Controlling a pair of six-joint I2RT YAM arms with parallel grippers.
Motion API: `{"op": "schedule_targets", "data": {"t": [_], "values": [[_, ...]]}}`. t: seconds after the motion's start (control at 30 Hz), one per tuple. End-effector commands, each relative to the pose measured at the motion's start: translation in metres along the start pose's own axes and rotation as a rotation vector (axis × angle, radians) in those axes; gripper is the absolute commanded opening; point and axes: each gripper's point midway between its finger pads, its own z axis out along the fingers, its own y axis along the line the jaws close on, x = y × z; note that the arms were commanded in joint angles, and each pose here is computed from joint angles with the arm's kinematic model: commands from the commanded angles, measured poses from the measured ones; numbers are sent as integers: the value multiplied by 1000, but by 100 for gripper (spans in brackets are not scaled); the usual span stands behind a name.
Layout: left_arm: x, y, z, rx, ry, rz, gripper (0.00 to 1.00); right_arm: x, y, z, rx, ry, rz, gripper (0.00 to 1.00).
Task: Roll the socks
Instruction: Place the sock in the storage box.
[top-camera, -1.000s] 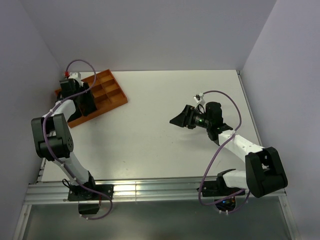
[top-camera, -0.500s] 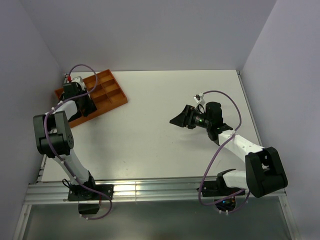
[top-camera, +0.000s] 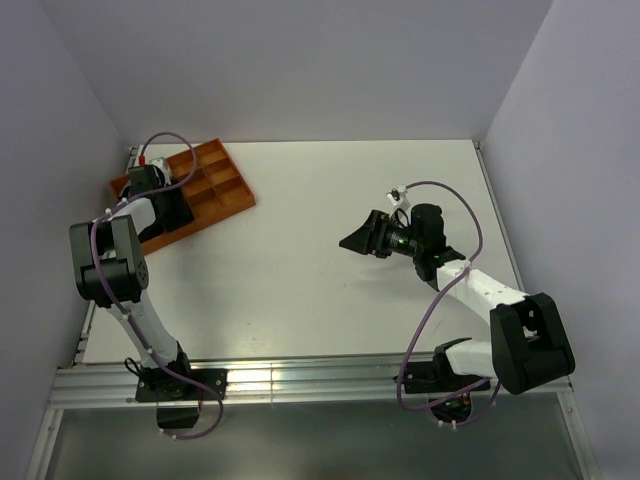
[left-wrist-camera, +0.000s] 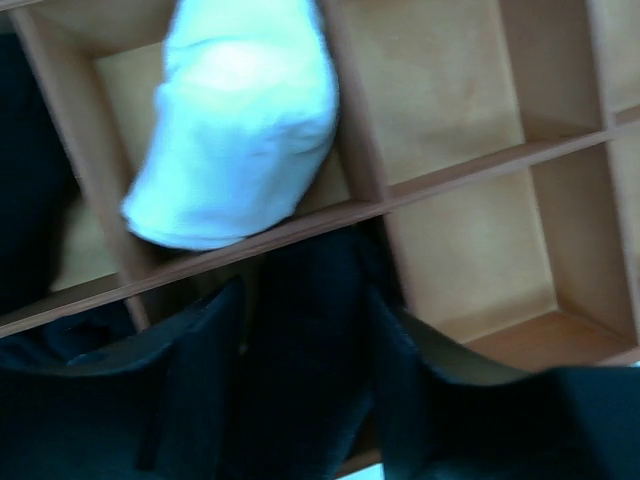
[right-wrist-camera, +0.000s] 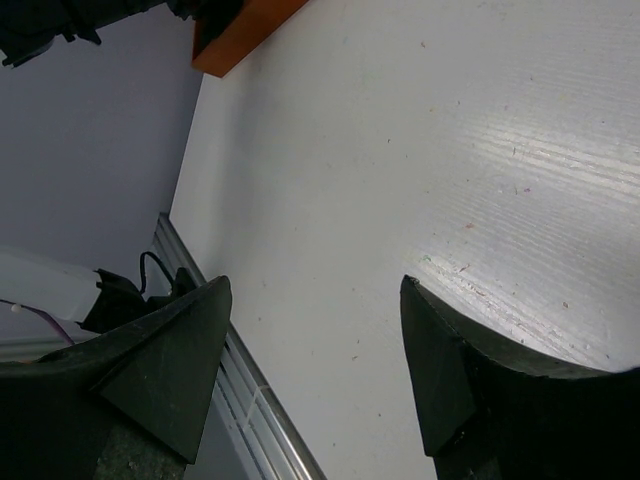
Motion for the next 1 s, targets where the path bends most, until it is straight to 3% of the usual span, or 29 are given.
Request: {"op": "schedule_targets", "data": {"t": [0.0, 0.07, 0.23, 0.4, 0.6, 0.97], "values": [[-10, -7, -15, 14, -11, 13, 60, -12, 9, -1, -34, -19, -46, 75], [-28, -10, -27, 19, -54, 18, 68, -13, 12, -2, -39, -21, -53, 75], [-56, -14, -64, -2, -142, 21, 69, -17, 18, -4, -43, -29, -69, 75], [-40, -14, -83, -20, -118, -9, 67, -18, 17, -5, -38, -34, -72, 75], [-16, -12, -88, -24, -90, -32, 47, -19, 20, -5, -50, -35, -74, 75], [6, 1, -62, -73, -10, -39, 24, -17, 20, -8, -46, -43, -84, 75]]}}
